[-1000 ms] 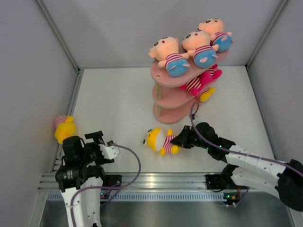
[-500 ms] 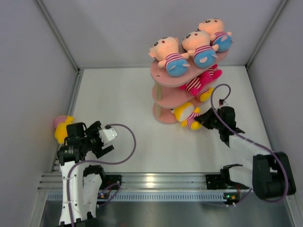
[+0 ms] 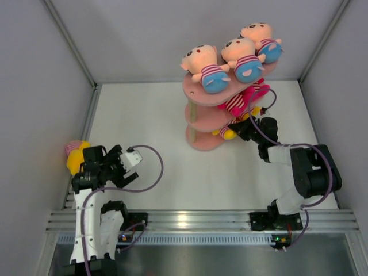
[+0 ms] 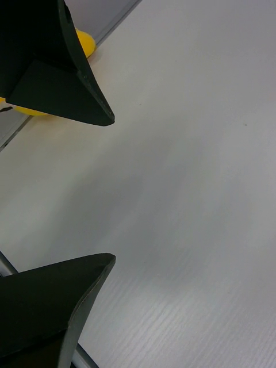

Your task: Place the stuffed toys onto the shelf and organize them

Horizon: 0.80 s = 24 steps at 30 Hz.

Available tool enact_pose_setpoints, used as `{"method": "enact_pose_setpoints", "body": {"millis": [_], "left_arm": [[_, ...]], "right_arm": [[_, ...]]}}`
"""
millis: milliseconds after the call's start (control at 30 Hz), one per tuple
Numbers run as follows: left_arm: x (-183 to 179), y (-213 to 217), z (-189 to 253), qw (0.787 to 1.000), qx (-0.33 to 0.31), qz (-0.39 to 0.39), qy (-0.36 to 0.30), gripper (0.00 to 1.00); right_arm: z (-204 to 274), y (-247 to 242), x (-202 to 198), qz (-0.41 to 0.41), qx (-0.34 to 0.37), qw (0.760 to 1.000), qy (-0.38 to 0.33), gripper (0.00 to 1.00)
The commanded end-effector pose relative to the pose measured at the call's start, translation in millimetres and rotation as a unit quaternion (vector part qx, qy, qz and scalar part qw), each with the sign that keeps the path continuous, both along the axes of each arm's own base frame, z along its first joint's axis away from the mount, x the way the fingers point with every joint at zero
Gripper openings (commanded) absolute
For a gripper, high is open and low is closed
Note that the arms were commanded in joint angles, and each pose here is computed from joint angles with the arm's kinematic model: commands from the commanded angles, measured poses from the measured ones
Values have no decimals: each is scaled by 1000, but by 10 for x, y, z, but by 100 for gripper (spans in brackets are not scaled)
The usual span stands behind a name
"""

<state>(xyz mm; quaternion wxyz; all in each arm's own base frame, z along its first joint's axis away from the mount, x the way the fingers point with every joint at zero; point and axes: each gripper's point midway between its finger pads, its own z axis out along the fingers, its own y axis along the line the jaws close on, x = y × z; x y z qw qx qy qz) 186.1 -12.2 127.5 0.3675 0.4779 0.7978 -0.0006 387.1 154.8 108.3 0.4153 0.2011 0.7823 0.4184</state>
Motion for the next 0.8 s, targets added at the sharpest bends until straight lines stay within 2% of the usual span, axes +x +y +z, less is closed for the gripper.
{"method": "enact_pose_setpoints", "body": {"millis": [0, 67, 167, 200, 267, 300, 367, 400, 467, 533, 633, 767], "left_arm": [[128, 39, 69, 1000, -3, 18, -15, 98], [156, 116, 72, 999, 6, 41, -11, 98], [252, 270, 65, 996, 24, 83, -7, 98], [279, 409, 38, 992, 48, 113, 1, 98], [406, 589, 79, 984, 65, 167, -13, 98], [429, 742, 37, 975, 92, 200, -1, 98], [536, 947, 93, 960, 114, 255, -10, 98], [571, 1102, 94, 946, 137, 295, 1, 98], [674, 1260, 63, 932, 158, 325, 13, 98], [714, 1486, 102, 915, 184, 359, 10, 98], [721, 1831, 90, 891, 224, 394, 13, 98], [658, 2105, -22, 874, 271, 400, 39, 98]], "right_arm": [[300, 108, 250, -8, 45, 997, -54, 0], [232, 100, 327, -19, 52, 997, -49, 2], [186, 122, 382, -14, 50, 998, -43, 15], [151, 124, 369, -14, 47, 998, -36, 33], [123, 77, 325, -24, 34, 999, -23, 49], [57, 49, 288, -29, 24, 999, -6, 62], [128, 19, 233, -29, 5, 999, -14, 74], [166, 1, 194, -29, -3, 1000, -12, 76], [208, -23, 158, -27, -21, 999, -16, 83], [278, -53, 98, -26, -37, 999, -20, 84], [368, -80, 6, -22, -53, 998, -23, 89], [470, -89, -78, -14, -69, 997, -30, 90]]}}
